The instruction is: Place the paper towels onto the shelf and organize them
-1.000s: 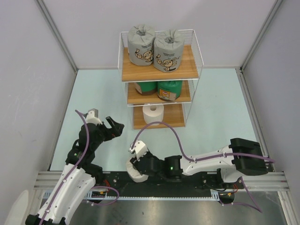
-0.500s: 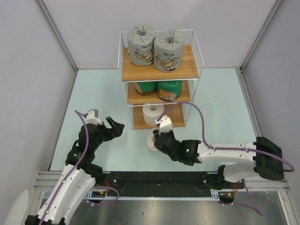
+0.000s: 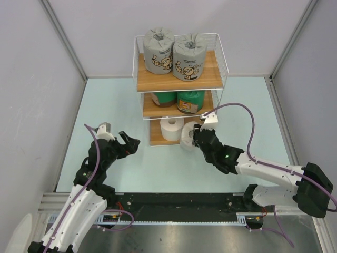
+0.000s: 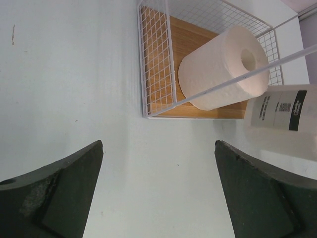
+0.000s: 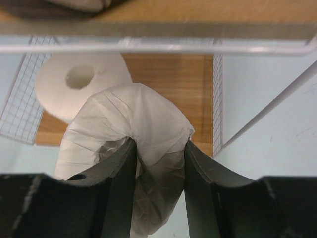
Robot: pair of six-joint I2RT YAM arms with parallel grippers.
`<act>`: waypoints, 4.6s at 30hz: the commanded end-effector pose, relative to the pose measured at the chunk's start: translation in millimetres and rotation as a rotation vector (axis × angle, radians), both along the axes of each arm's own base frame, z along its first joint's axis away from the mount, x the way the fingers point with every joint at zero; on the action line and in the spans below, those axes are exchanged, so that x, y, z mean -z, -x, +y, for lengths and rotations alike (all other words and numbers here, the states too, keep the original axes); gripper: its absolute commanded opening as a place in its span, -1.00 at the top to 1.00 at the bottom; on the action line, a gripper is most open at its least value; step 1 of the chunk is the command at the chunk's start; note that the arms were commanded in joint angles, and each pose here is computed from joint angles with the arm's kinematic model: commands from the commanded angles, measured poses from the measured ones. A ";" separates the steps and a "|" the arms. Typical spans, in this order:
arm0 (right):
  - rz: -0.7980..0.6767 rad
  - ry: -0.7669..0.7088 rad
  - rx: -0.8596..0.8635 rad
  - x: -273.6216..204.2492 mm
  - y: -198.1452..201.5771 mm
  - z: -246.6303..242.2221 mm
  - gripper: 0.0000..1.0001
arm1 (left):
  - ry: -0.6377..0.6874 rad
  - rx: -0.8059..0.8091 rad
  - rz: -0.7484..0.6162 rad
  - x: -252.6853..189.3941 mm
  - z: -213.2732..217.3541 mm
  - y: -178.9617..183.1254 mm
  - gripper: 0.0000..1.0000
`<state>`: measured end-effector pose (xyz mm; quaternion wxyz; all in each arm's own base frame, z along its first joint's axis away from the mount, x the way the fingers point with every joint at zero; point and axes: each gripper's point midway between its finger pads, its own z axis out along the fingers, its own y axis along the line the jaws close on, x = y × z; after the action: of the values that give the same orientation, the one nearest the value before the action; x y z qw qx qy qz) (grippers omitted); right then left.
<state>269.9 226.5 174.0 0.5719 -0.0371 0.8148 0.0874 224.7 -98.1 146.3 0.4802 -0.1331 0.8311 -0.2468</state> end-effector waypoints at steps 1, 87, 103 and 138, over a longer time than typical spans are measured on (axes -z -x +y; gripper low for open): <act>-0.108 -0.084 0.070 -28.5 -30.0 -3.3 0.32 | 0.007 -0.001 0.003 1.9 -1.1 0.5 -1.00; 0.028 -0.149 -0.121 18.5 9.1 -25.9 0.57 | -0.066 -0.002 0.011 -0.3 3.0 -10.1 -0.99; -0.049 -0.334 -0.019 44.5 -18.1 -23.0 1.00 | -0.061 0.007 0.009 -1.6 1.6 -9.1 -0.99; -0.003 -0.259 -0.025 86.6 -61.3 10.1 1.00 | -0.066 0.006 0.019 0.6 1.8 -9.5 -1.00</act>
<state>319.2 220.2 64.4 0.5522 0.0226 0.8170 0.1644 231.3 -93.1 138.3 0.4647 -0.1279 0.8500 -0.2128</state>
